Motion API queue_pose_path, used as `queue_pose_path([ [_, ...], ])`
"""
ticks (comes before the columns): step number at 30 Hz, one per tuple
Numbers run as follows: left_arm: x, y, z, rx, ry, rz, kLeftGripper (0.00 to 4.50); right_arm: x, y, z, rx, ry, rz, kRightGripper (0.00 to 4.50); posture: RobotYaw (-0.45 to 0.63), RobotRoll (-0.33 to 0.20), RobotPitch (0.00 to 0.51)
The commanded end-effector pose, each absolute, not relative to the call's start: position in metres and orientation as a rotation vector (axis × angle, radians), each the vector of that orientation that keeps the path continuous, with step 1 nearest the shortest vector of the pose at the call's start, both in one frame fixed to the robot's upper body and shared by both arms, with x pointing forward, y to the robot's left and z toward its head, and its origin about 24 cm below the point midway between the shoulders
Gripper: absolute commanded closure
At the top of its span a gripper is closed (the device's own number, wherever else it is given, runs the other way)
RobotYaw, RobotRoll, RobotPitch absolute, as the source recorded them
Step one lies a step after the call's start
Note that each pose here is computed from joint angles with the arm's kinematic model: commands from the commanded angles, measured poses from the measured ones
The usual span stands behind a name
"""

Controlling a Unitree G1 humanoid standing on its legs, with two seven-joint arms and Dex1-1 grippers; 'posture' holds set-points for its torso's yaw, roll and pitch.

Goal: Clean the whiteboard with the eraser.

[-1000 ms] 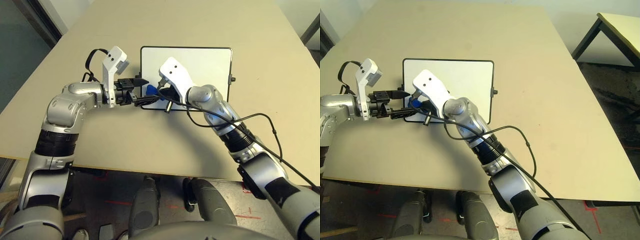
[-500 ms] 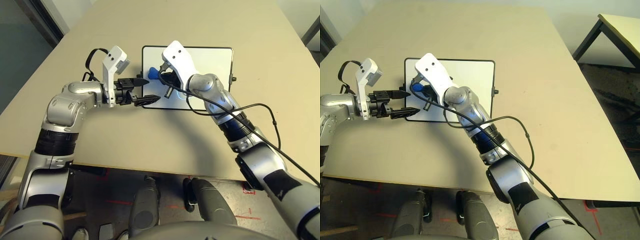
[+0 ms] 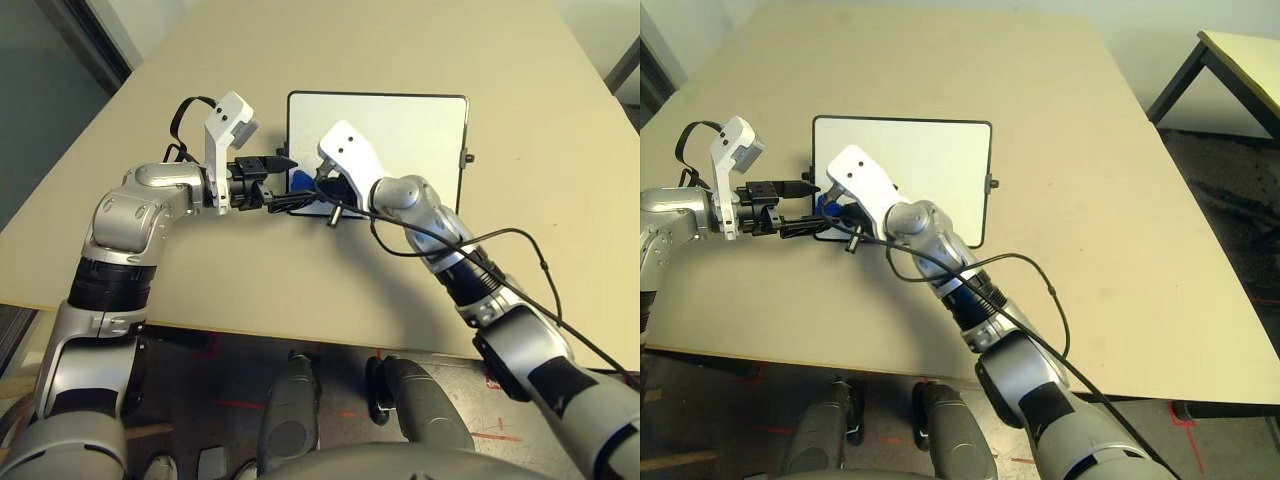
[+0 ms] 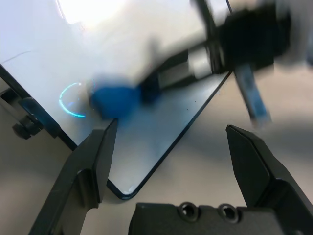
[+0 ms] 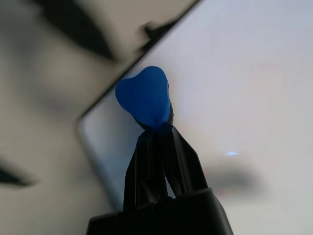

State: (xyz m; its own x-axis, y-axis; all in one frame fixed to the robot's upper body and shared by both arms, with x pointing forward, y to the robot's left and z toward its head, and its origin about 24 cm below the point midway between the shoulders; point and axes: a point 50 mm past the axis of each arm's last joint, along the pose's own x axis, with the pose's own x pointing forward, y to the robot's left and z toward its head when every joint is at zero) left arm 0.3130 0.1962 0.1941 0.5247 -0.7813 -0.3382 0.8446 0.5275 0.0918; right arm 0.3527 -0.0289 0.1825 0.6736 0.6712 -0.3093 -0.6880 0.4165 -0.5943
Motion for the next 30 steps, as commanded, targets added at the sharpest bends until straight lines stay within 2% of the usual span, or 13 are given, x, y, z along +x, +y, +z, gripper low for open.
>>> queue_pose_path([
  [1,0.314,0.194,0.191,0.261,0.284,-0.997,0.00,0.356,-0.037,0.175,-0.758,0.077,0.808,4.50,-0.05,0.000,0.163],
  [11,0.315,0.194,0.192,0.266,0.283,-1.001,0.00,0.333,-0.035,0.145,-0.780,0.177,0.905,4.50,-0.04,0.000,0.163],
  [18,0.315,0.194,0.192,0.265,0.284,-1.003,0.00,0.352,-0.045,0.173,-0.796,0.105,0.808,4.50,-0.04,0.000,0.168],
  [21,0.314,0.193,0.192,0.265,0.283,-1.004,0.00,0.355,-0.048,0.174,-0.808,0.103,0.781,4.50,-0.05,0.000,0.169],
  [30,0.314,0.192,0.192,0.263,0.286,-1.007,0.00,0.332,-0.049,0.138,-0.825,0.225,0.871,4.50,-0.05,0.000,0.174],
])
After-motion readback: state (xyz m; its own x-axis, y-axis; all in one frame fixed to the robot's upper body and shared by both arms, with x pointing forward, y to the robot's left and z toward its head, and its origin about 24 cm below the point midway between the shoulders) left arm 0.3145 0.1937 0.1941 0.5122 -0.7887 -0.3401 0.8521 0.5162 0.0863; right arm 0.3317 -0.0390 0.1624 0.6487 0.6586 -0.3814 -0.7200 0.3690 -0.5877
